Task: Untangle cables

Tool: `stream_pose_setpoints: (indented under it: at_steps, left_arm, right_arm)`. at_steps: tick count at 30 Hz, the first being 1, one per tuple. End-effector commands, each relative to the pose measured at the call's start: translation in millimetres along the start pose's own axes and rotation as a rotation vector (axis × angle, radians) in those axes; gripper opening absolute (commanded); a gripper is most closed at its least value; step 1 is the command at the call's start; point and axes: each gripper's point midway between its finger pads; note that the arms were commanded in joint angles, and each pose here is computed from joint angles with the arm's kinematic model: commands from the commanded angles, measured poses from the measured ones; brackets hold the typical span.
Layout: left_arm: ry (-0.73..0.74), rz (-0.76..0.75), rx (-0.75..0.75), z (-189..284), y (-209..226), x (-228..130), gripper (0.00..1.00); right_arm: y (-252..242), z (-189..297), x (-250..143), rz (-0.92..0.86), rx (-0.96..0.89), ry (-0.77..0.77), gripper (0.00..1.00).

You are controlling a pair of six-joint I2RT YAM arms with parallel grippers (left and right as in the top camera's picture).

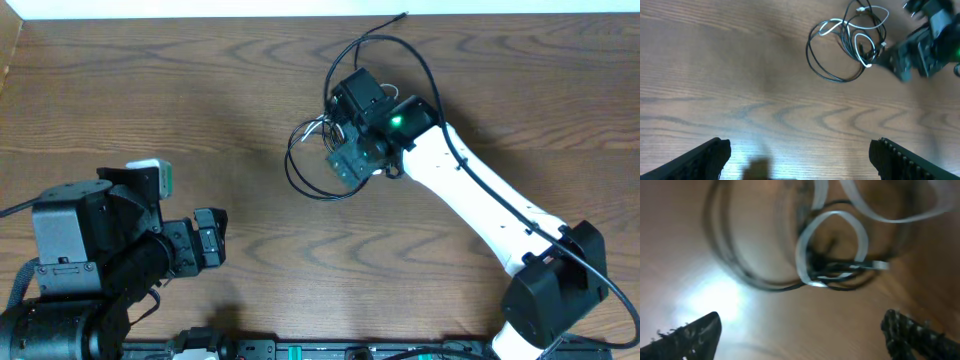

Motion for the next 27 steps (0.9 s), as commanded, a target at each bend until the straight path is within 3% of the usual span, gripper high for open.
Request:
stream_pose_setpoints:
  at_steps: [1, 4, 7, 12, 19, 27]
  left_arm:
    - [0.011, 0.013, -0.008, 1.4, -1.0, -2.5, 0.94]
    - [0.014, 0.014, -0.007, 1.3, -0.7, -3.3, 0.94]
    - [0.014, 0.013, -0.008, 1.3, -0.8, -3.1, 0.94]
    - [0.015, 0.014, -0.007, 1.3, -0.8, -3.3, 0.94]
    - [0.017, 0.014, -0.007, 1.2, -0.6, -3.8, 0.94]
    - [0.026, 0.016, -0.003, 1.2, 0.2, -6.0, 0.94]
  right_arm:
    - [-41.4, -3.1, -7.6, -0.228, -0.16, 0.014, 0.87]
    - [-41.2, -10.9, -6.3, -0.322, -0.101, -0.011, 0.73]
    - [-38.7, -22.1, 1.2, -0.341, -0.055, -0.062, 0.7]
    - [-46.3, -33.1, 21.5, -0.38, -0.068, -0.182, 0.5]
    - [-43.4, -43.7, 29.9, -0.591, -0.043, -0.256, 0.45]
    - [-26.8, -77.7, -3.0, -0.59, -0.03, -0.202, 0.44]
Point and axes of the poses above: each gripper's point midway between its finger pads, its own z axis back along the fingers, its own y axis along the line the jaws close on, x = y × z, and after that the axes turned 11 degrees about z, right-handed
